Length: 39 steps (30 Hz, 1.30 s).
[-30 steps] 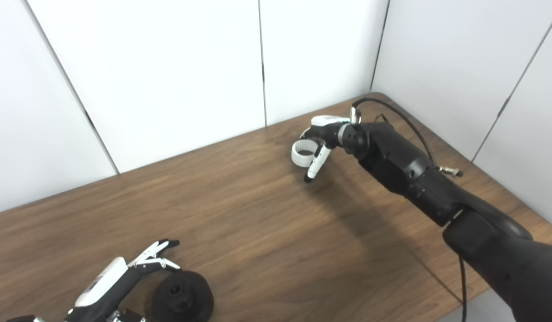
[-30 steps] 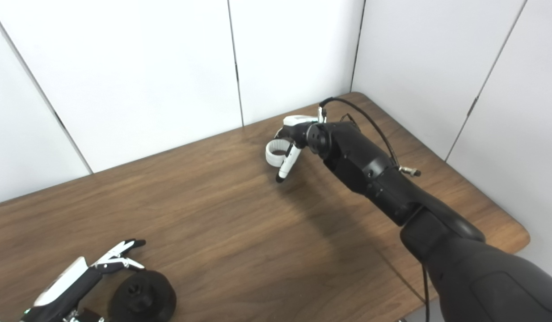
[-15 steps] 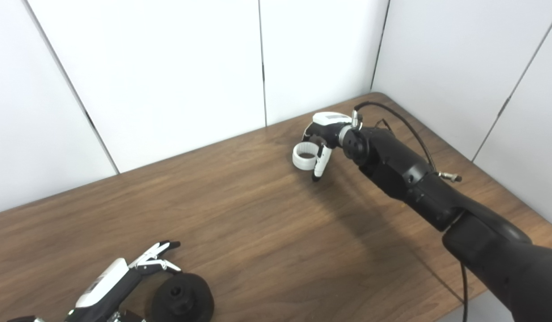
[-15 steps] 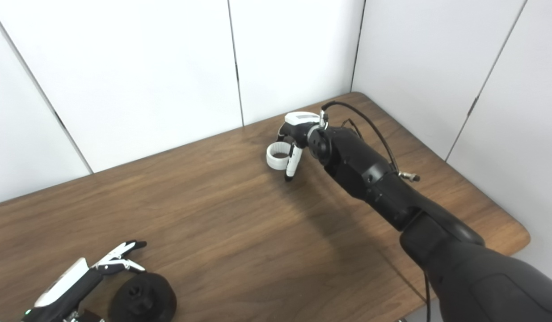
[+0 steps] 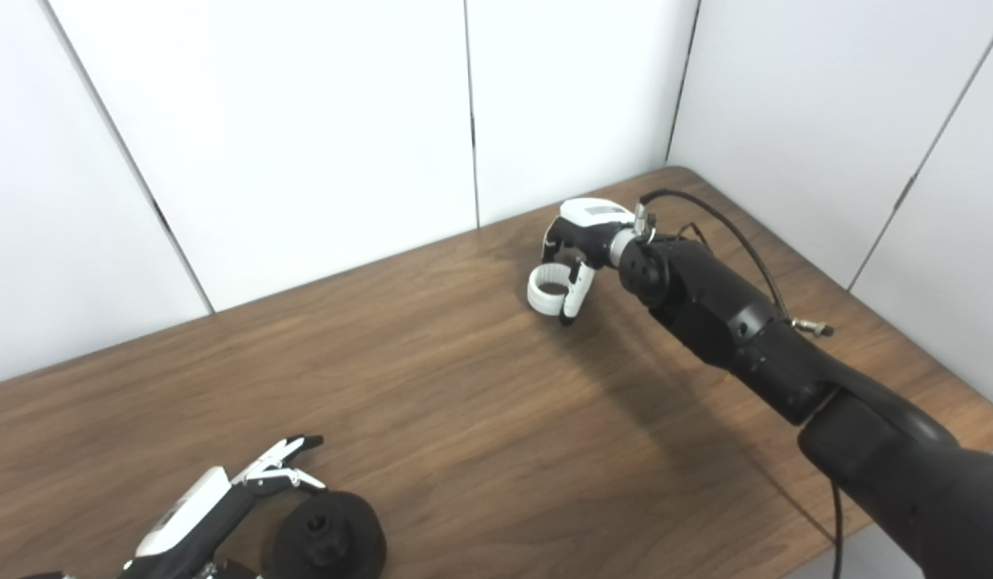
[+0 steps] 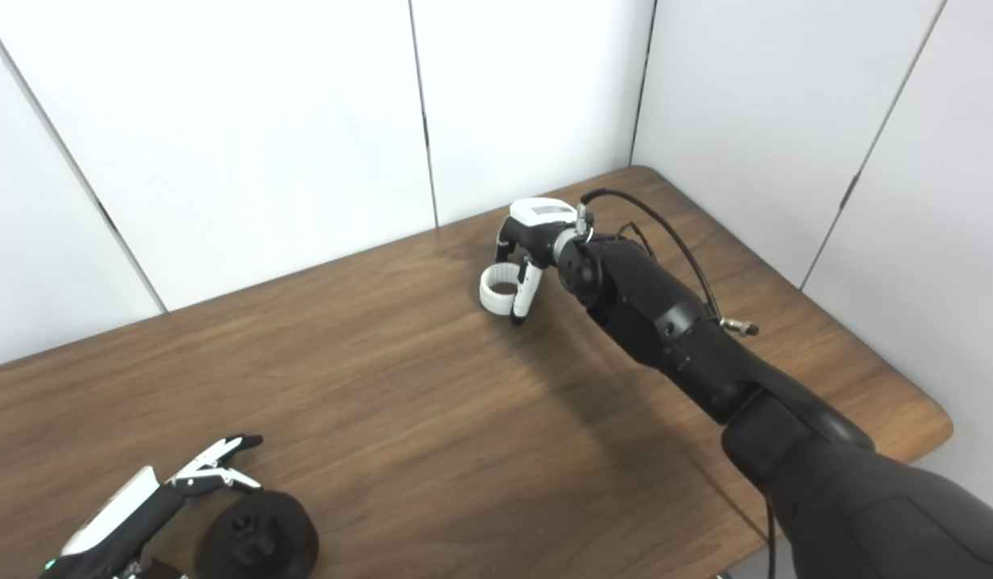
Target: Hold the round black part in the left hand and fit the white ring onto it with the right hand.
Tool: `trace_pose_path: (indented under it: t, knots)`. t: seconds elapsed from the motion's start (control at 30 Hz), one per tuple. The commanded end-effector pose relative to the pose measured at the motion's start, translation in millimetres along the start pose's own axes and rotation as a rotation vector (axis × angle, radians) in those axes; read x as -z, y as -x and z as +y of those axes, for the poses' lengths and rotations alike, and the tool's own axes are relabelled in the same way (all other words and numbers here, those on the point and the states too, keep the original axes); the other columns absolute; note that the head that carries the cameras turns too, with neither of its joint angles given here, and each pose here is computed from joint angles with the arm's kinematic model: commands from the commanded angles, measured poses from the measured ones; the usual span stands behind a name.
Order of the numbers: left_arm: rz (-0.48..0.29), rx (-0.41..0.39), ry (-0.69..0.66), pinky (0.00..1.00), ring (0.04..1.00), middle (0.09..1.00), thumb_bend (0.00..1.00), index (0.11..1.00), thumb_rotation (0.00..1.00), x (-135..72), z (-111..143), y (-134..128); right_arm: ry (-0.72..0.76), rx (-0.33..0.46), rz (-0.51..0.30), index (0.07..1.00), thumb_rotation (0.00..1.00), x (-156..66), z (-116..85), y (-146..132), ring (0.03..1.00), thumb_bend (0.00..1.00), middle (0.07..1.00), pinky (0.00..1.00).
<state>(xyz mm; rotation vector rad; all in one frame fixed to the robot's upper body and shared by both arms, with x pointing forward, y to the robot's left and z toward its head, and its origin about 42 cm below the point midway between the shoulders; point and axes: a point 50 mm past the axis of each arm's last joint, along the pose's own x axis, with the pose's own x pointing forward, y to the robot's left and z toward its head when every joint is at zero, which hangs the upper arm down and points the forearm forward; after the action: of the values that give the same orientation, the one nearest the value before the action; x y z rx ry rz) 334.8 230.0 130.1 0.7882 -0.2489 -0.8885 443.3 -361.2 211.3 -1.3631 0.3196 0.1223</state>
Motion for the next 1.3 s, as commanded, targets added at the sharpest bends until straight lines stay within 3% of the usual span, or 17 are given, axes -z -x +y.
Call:
trace_pose_path:
  t: [0.0, 0.33, 0.63, 1.27]
  knots:
    - [0.080, 0.102, 0.004, 0.95, 1.000, 0.969, 0.52, 0.490, 0.07, 10, -12, 12, -0.012, 0.078, -0.025, 0.486, 0.13, -6, -22, 0, 0.820, 0.52, 0.786, 0.76]
    - [0.097, 0.108, 0.009, 0.96, 1.000, 0.973, 0.52, 0.490, 0.06, 7, -13, 9, -0.041, 0.096, -0.068, 0.485, 0.13, -7, -23, 1, 0.811, 0.52, 0.770, 0.77]
    - [0.105, 0.105, 0.004, 0.96, 1.000, 0.977, 0.52, 0.490, 0.07, 5, -19, -1, -0.047, 0.115, -0.138, 0.485, 0.13, -12, -36, 15, 0.824, 0.52, 0.779, 0.76]
    - [0.103, 0.086, -0.001, 0.92, 1.000, 0.973, 0.52, 0.490, 0.07, -7, -27, -23, -0.033, 0.135, -0.376, 0.483, 0.13, -39, -55, 50, 0.809, 0.52, 0.771, 0.75]
